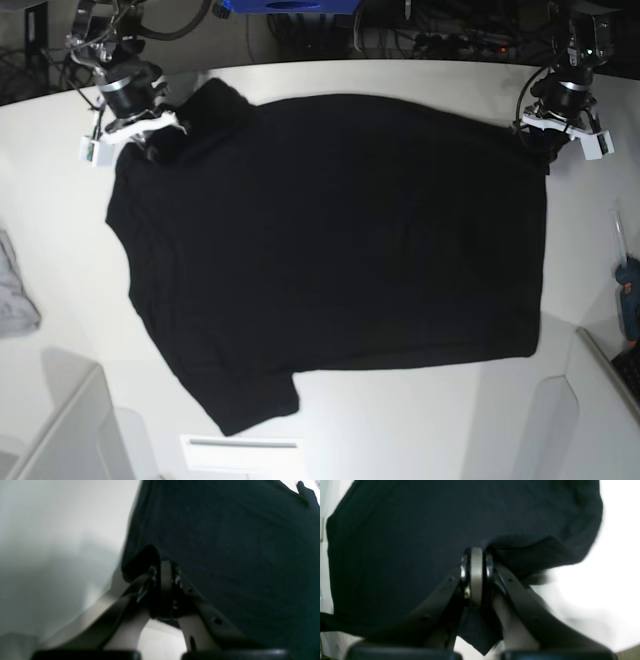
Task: Fold the T-shirt properly
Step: 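Close both grippers on the shoulder corners and pull them apart, then lift the shoulder edge with both grippers and drag it toward the hem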
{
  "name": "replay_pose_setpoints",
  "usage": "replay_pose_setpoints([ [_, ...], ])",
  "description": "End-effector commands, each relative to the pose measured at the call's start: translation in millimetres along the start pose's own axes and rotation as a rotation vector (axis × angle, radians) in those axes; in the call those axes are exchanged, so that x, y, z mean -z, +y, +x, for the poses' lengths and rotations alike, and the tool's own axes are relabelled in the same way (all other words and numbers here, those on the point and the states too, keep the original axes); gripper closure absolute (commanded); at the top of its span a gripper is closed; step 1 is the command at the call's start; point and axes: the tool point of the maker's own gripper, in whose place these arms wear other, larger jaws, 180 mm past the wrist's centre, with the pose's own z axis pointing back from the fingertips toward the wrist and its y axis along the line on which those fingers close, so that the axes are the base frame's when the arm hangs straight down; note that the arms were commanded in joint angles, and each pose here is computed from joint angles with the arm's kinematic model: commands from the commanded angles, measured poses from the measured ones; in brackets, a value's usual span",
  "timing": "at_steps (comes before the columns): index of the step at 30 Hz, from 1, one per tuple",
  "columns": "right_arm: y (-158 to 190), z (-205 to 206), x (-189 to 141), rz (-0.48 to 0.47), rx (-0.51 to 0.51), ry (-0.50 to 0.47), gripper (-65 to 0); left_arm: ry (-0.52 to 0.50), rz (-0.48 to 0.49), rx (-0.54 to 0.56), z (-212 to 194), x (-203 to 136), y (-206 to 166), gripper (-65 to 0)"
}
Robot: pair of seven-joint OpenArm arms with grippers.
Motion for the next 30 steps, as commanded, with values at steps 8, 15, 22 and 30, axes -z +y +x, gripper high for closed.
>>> replay_pose_setpoints([
  [8,16.3,28.8,11.3,0.045,-0.023,-0.039,0.0,0.021,-0.025,-0.001,12.4,11.3,-8.3,0.0],
  [15,28.5,47.9,20.6,0.076,-0.032,-0.067,0.0,-0.016,0.033,-0.042,27.4,19.8,-2.0,0.0],
  [22,28.7,51.2,37.7,0.086,-0.01,-0.05,0.0,-0.03,0.027,-0.045,33.2,23.2,-5.0,0.0],
  [30,29.3,57.6,54.9,0.096,0.014,-0.048,0.0,-0.021,0.057,-0.073,29.9,33.2,7.9,0.0],
])
